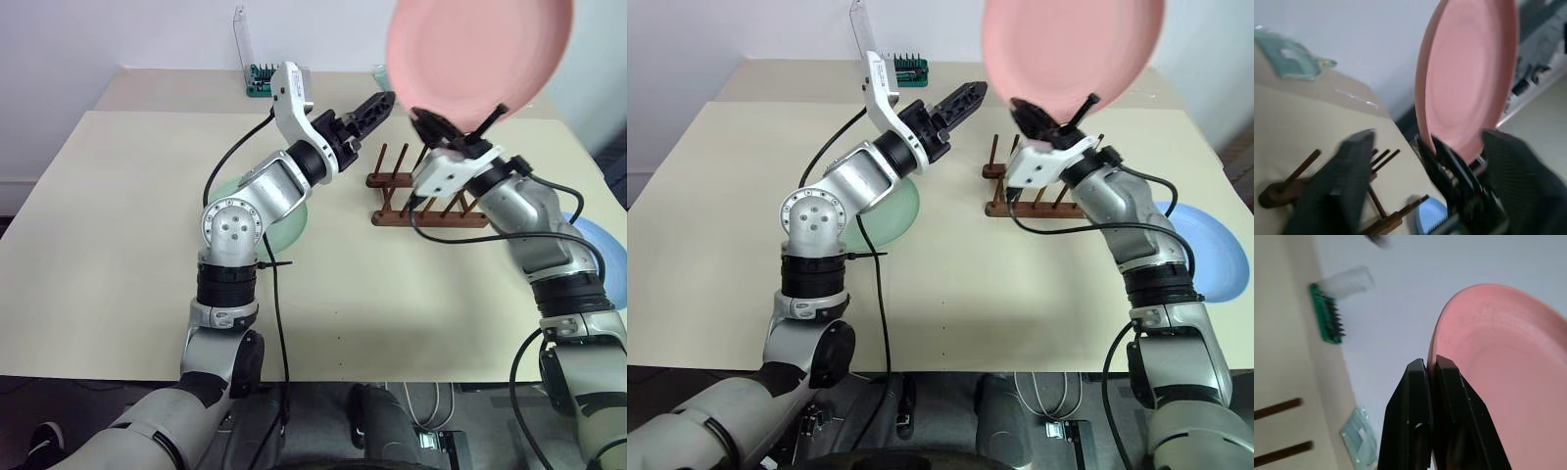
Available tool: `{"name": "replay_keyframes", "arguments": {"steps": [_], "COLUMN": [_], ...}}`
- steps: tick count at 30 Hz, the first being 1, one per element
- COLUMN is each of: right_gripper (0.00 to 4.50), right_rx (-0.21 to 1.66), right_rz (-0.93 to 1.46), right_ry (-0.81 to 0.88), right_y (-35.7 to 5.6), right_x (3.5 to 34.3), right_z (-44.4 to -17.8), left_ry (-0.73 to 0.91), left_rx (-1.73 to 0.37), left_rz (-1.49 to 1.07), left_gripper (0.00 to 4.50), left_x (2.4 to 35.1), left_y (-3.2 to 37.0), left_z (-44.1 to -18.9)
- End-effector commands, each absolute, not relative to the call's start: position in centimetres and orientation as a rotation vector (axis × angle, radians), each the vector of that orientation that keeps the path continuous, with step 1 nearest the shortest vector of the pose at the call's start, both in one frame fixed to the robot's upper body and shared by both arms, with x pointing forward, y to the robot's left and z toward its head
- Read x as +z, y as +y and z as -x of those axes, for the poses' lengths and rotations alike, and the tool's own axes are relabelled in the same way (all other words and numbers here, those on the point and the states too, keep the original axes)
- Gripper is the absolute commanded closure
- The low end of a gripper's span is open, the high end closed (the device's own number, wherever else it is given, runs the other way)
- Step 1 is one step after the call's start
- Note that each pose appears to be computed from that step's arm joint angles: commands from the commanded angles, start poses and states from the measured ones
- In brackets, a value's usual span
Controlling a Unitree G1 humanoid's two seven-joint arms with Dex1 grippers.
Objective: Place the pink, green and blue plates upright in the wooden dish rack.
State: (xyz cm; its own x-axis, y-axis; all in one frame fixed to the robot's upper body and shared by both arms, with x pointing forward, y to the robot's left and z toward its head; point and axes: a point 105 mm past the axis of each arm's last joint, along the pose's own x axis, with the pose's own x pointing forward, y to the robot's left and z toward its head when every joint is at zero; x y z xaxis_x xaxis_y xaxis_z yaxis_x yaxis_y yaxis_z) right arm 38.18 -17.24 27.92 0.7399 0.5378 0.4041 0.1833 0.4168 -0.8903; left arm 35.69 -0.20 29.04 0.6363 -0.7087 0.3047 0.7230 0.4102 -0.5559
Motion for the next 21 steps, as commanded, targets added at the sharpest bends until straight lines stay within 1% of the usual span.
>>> {"name": "replay_keyframes", "arguments": {"steps": [1,3,5,6,7,9,10,12,14,16,19,21], "right_gripper": [4.50,4.50,4.50,4.50,4.50,4.50,4.50,4.50,4.50,4.50,4.50,4.50], "right_rx": [0.183,0.165,0.200,0.225,0.259,0.309,0.326,0.360,0.407,0.480,0.661,0.683], "right_rz": [0.700,0.436,0.132,0.013,-0.150,-0.356,-0.420,-0.477,-0.600,-0.622,-0.699,-0.689], "right_ry": [-0.850,-0.891,-0.923,-0.925,-0.892,-0.807,-0.757,-0.679,-0.635,-0.607,-0.536,-0.478], "right_y": [-20.2,-22.6,-24.9,-25.8,-27.2,-29.0,-29.6,-30.2,-30.9,-30.5,-29.0,-28.6], "right_x": [33.6,36.1,38.2,38.7,38.9,38.6,38.2,37.5,37.4,37.7,37.7,36.9], "right_z": [-37.1,-36.5,-35.9,-35.7,-35.9,-36.3,-36.5,-36.6,-36.4,-35.8,-34.8,-35.0], "left_ry": [-0.137,-0.161,-0.209,-0.230,-0.255,-0.291,-0.300,-0.334,-0.300,-0.307,-0.307,-0.307], "left_rx": [-0.964,-0.978,-0.936,-0.920,-0.920,-0.954,-0.970,-0.989,-1.023,-1.008,-1.015,-1.019], "left_rz": [0.628,0.550,0.422,0.371,0.303,0.247,0.250,0.194,0.187,0.171,0.209,0.210], "left_gripper": [0.02,0.02,0.02,0.02,0.02,0.02,0.02,0.02,0.02,0.02,0.02,0.02], "left_x": [30.6,30.3,30.0,29.9,29.6,29.5,29.5,29.4,28.7,28.6,28.7,28.7], "left_y": [0.8,1.8,3.0,3.5,4.0,4.8,5.1,5.8,6.1,6.5,6.5,6.2], "left_z": [-34.5,-34.5,-35.1,-35.3,-35.3,-35.0,-35.0,-34.8,-34.8,-35.1,-35.3,-35.2]}}
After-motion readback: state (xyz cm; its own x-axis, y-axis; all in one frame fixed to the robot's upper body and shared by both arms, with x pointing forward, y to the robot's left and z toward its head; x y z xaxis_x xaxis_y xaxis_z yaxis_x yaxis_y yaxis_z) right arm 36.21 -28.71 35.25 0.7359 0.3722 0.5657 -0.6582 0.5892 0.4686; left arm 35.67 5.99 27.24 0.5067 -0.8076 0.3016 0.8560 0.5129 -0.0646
